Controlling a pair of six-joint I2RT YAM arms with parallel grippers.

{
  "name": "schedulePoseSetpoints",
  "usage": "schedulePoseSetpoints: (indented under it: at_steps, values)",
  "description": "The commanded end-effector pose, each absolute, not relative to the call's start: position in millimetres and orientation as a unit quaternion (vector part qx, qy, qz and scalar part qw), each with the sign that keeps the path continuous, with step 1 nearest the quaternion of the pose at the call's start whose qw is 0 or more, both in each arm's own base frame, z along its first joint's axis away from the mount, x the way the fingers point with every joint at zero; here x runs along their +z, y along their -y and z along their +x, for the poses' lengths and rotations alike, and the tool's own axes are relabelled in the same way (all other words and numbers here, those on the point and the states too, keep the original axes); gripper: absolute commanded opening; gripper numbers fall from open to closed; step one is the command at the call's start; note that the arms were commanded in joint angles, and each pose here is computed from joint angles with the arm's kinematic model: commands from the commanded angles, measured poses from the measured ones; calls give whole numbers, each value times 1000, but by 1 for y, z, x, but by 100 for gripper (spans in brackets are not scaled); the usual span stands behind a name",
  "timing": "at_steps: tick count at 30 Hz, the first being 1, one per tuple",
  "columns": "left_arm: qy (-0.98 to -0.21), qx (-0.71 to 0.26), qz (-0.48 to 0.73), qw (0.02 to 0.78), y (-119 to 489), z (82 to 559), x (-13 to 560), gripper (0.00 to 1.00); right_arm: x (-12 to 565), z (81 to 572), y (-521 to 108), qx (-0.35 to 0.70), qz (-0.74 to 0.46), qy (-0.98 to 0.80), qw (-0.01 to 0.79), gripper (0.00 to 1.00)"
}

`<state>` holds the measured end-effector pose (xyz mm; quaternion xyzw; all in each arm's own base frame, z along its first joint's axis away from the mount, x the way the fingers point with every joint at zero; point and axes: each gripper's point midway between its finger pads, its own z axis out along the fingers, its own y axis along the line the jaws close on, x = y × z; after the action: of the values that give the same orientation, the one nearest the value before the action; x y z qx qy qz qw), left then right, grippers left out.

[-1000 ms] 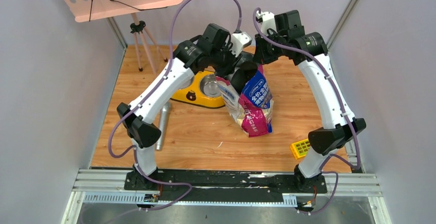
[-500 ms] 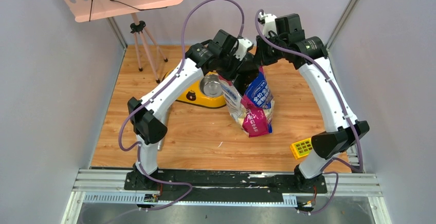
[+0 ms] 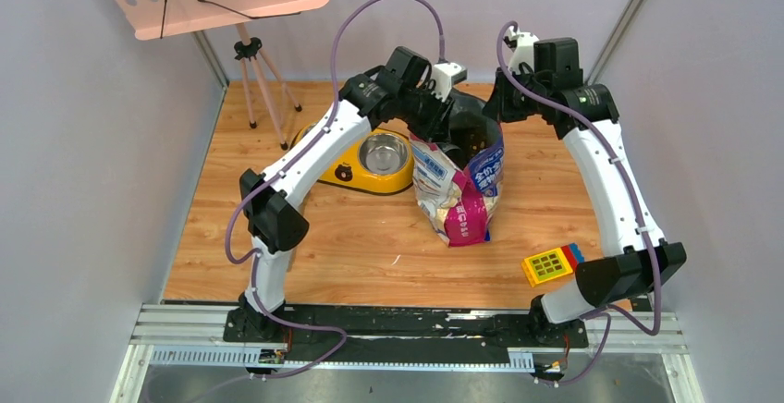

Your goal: Serve the pet food

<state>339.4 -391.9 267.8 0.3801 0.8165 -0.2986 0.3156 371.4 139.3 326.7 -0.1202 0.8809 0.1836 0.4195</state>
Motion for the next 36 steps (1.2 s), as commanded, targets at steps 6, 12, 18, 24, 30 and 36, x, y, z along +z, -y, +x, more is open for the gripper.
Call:
schedulePoseSetpoints:
  at_steps: [6,12,18,24,30,36]
  values:
    - [-743,-541,355,171,420,288,313,0,334,367,-123,180,-108,-872,442,0]
    - [-752,-599,249,117,403,304,329,0,328,368,-113,160,-117,-875,442,0]
    - [-787,-582,158,131,374,317,343,0,326,366,-111,153,-134,-874,440,0]
    - [-787,-584,53,190,343,348,365,0,323,368,-108,139,-156,-873,441,0]
    - [-721,-656,76,211,345,347,401,0,321,370,-106,133,-158,-873,442,0]
    - [-703,-679,40,208,308,345,394,0,315,370,-106,131,-160,-874,439,0]
